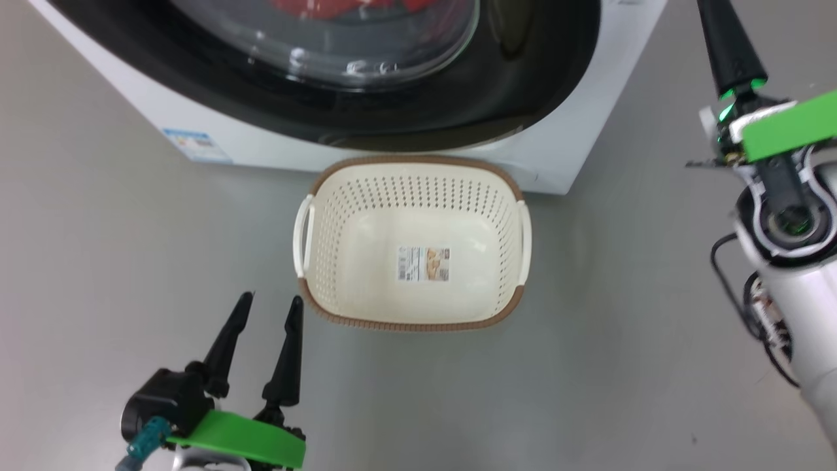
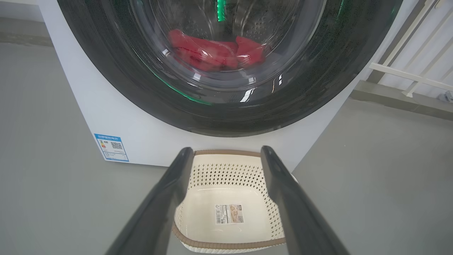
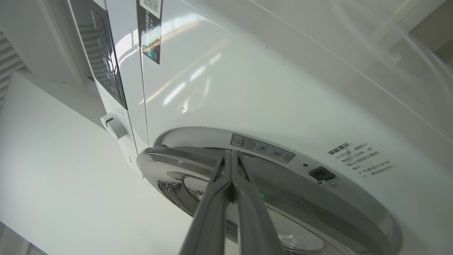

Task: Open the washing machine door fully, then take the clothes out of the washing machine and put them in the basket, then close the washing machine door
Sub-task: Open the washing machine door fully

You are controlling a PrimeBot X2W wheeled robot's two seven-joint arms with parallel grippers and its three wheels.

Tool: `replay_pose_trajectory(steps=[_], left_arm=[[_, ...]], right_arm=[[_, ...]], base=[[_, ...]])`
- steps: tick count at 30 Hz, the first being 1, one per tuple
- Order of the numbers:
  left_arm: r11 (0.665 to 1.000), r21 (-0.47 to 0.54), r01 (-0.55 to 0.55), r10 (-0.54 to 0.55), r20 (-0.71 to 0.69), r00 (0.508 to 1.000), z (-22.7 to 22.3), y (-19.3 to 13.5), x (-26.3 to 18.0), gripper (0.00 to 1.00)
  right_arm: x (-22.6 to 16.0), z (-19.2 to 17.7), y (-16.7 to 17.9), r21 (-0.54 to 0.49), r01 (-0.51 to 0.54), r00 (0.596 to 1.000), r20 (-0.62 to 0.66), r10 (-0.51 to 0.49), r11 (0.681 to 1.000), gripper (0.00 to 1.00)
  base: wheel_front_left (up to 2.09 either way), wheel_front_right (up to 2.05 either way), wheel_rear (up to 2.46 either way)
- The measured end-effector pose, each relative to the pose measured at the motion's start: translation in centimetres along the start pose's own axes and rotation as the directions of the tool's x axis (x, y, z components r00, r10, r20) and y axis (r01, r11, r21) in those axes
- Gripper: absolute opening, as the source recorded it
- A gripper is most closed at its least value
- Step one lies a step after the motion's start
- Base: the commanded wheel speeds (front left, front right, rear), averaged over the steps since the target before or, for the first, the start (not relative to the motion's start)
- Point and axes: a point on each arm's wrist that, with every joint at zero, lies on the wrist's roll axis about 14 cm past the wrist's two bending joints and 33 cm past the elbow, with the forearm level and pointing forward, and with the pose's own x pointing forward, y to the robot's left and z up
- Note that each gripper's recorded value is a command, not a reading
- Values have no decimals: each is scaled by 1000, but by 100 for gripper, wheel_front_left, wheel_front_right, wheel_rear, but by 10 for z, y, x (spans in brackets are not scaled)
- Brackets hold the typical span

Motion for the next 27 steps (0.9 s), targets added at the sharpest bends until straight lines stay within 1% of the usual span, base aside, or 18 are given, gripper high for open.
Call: replay_pose_trajectory(steps=[2, 5, 10, 14, 17, 21, 27], left_arm=[[1000, -8, -8, 8, -6, 1000, -3, 3, 4, 100], [1000, -15, -19, 19, -20, 1000, -8, 7, 8, 100], [999, -21, -33, 32, -48, 998, -18, 12, 12, 100], [999, -21, -33, 32, -63, 997, -24, 12, 15, 100], [999, -25, -32, 31, -65, 997, -25, 12, 17, 100], [999, -23, -39, 37, -76, 996, -28, 14, 16, 100], [999, -22, -39, 37, -85, 996, -32, 15, 18, 100]], right_arm=[[8, -6, -5, 48, 1, 999, -51, 2, 999, 0], [19, -14, -12, 81, 3, 992, -126, 7, 997, 0], [34, -30, -24, 113, 12, 970, -241, 16, 993, 0], [38, -43, -37, 132, 39, 946, -325, 6, 990, 0], [41, -47, -42, 154, 50, 933, -359, 9, 987, 0], [45, -50, -48, 156, 60, 918, -396, 6, 986, 0], [48, -53, -60, 183, 95, 906, -423, -9, 979, 0]], base=[[0, 0, 0], [0, 0, 0], [0, 0, 0], [0, 0, 0], [0, 0, 0], [0, 0, 0], [0, 0, 0]])
